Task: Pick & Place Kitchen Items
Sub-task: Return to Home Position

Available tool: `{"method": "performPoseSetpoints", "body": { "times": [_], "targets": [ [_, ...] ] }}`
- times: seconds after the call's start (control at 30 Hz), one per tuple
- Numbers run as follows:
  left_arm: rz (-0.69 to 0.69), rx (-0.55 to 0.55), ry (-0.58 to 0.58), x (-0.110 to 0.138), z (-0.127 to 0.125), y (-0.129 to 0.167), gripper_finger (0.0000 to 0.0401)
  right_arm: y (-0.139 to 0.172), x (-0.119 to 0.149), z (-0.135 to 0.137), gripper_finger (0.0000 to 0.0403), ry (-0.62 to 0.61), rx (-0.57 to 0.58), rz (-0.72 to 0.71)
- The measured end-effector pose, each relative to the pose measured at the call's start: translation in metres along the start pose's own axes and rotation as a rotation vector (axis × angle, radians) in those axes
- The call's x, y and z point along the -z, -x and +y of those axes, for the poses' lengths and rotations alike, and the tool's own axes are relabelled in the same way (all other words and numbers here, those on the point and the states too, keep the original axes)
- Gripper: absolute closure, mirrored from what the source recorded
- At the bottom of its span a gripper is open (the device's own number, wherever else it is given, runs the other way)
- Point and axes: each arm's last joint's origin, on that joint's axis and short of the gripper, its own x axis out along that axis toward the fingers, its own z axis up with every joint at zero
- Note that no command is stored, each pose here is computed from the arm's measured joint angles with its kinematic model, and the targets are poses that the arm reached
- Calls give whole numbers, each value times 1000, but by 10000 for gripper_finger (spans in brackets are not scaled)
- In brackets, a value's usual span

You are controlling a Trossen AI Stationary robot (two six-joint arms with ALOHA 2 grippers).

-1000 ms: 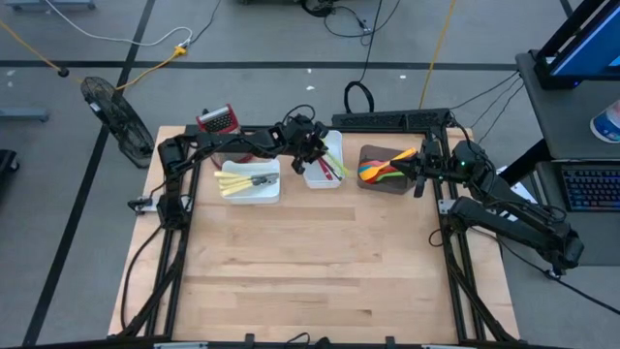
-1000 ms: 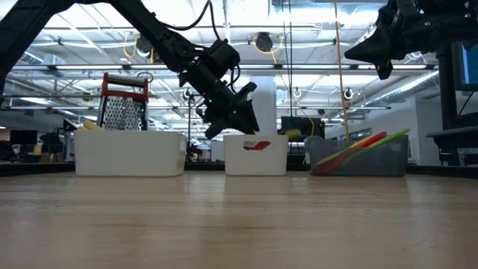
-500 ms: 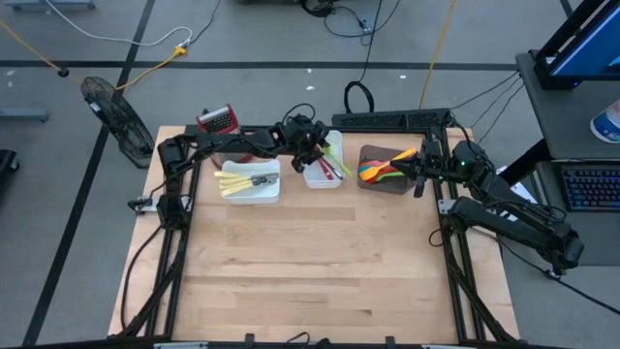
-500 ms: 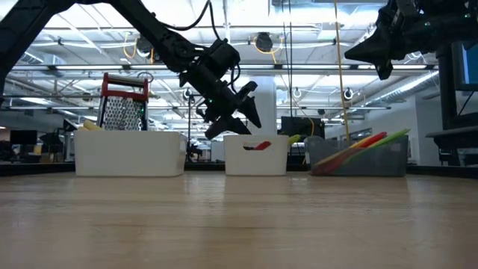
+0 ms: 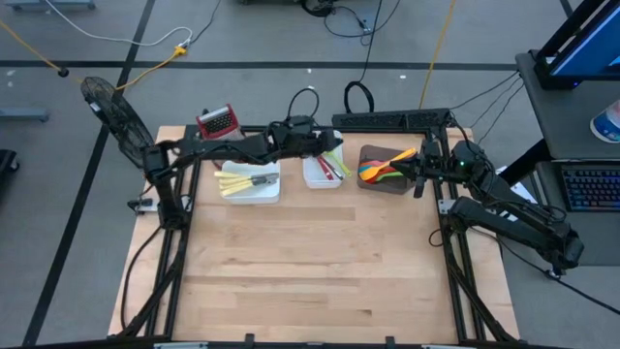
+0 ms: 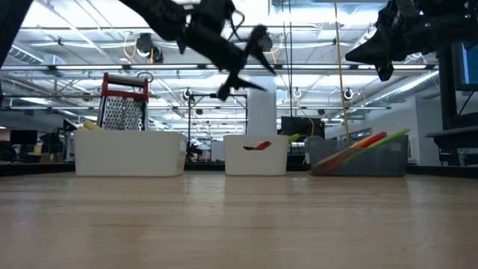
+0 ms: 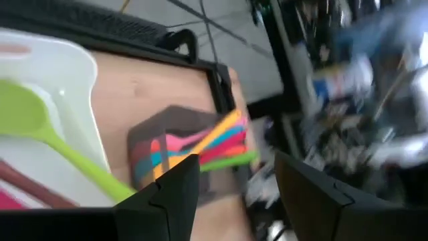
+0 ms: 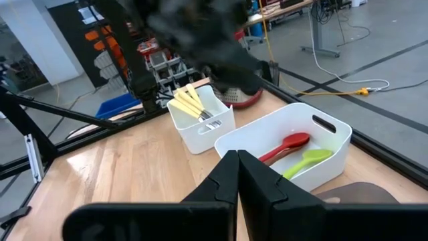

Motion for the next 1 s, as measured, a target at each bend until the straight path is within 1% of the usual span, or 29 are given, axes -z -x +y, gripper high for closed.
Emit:
{"method": "performPoseSetpoints", "body": {
  "times": [0.07, 0.13, 0.3, 0.37, 0.47, 0.57, 0.63, 0.77, 0.83, 0.93, 1.0],
  "targets": [
    [20, 14, -127, 7, -13, 12, 200, 0, 0, 0, 403, -2, 1, 3],
    [34, 48, -223, 13, -27, 24, 198, 0, 0, 0, 403, -2, 1, 4],
    [95, 78, -418, 31, -53, 58, 197, 0, 0, 0, 403, -2, 1, 4],
    [108, 109, -493, 38, -63, 70, 196, 0, 0, 0, 403, -2, 1, 3],
    [145, 127, -577, 45, -73, 89, 196, 0, 0, 0, 403, -2, 1, 4],
    [174, 143, -628, 52, -80, 103, 196, 0, 0, 0, 403, -2, 1, 4],
    [179, 167, -633, 56, -85, 110, 196, 0, 0, 0, 403, -2, 1, 3],
    [190, 189, -569, 58, -91, 121, 196, 0, 0, 0, 403, -1, 1, 3],
    [193, 195, -558, 59, -93, 126, 196, 0, 0, 0, 403, -2, 1, 3],
    [188, 226, -598, 60, -97, 129, 197, 0, 0, 0, 403, -2, 1, 3],
    [216, 257, -636, 63, -98, 130, 196, 0, 0, 0, 403, -2, 1, 3]
  ]
}}
